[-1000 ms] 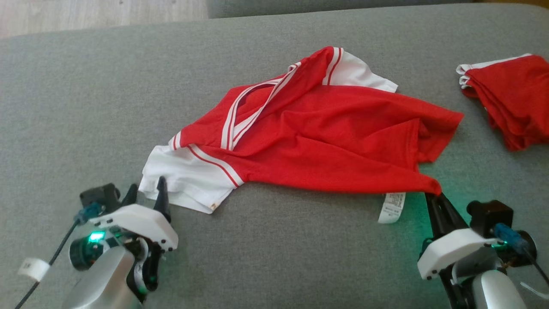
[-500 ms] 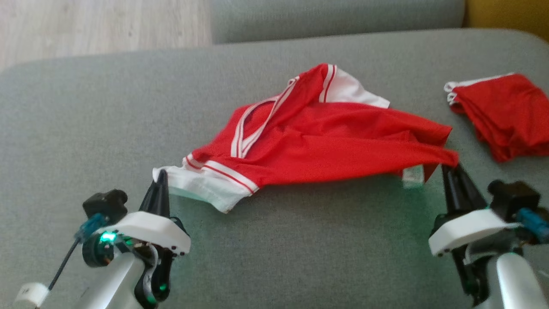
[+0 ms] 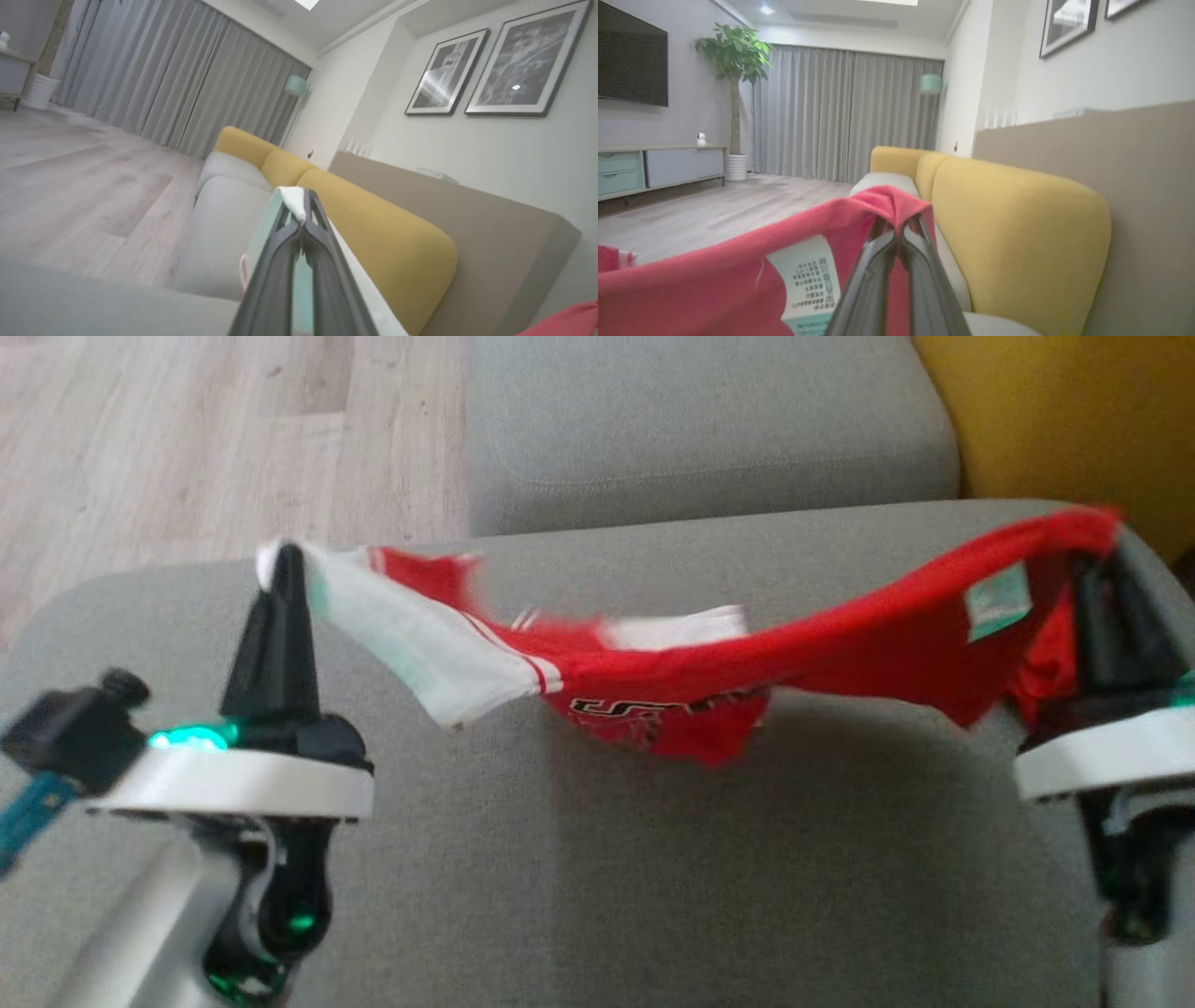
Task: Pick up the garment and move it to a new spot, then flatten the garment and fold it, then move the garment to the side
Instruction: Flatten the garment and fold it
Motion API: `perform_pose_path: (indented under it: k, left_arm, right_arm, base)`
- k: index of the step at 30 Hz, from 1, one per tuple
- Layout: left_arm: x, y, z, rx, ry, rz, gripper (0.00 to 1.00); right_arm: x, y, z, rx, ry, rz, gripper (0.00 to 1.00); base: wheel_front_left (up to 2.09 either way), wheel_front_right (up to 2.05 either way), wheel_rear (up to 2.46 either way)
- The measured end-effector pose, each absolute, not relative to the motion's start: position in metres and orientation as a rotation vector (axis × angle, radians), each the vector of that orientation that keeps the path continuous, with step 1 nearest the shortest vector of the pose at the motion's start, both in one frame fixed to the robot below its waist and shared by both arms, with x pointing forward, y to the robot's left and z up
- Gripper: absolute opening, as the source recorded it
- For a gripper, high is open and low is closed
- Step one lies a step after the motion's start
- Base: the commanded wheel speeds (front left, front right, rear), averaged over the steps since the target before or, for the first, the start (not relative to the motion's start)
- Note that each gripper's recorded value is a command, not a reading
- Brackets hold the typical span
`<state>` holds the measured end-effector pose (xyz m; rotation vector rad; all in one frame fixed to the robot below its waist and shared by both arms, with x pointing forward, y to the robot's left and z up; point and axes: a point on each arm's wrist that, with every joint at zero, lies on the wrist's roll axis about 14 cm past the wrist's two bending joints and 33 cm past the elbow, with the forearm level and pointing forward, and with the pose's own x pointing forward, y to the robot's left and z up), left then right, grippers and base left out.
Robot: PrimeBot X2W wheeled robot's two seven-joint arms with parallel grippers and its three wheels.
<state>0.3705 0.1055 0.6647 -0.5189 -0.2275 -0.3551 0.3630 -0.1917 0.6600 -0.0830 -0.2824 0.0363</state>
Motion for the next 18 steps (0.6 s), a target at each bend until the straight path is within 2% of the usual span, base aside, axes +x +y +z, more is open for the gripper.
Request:
perform_pose_path:
  k: [5, 10, 15, 18]
  left_arm:
    - [0.348, 0.094, 0.746, -0.49, -0.411, -0.475, 0.0]
    - [0.332, 0.086, 0.805, -0.42, -0.536, -0.563, 0.0]
    - [0.344, 0.082, 0.809, -0.383, -0.51, -0.568, 0.0]
    - [0.367, 0.08, 0.794, -0.374, -0.442, -0.551, 0.0]
  right_arm:
    - [0.345, -0.198, 0.715, -0.141, -0.413, 0.017, 0.0]
    - [0.337, -0.204, 0.739, -0.182, -0.454, 0.002, 0.0]
    - [0.345, -0.208, 0.733, -0.197, -0.405, 0.0, 0.0]
    - [0.359, -0.201, 0.715, -0.177, -0.335, 0.032, 0.0]
  base:
    - [0.0, 0.0, 0.0]
    - [0.0, 0.0, 0.0]
    - [0.0, 0.0, 0.0]
    - [0.0, 0.0, 0.0]
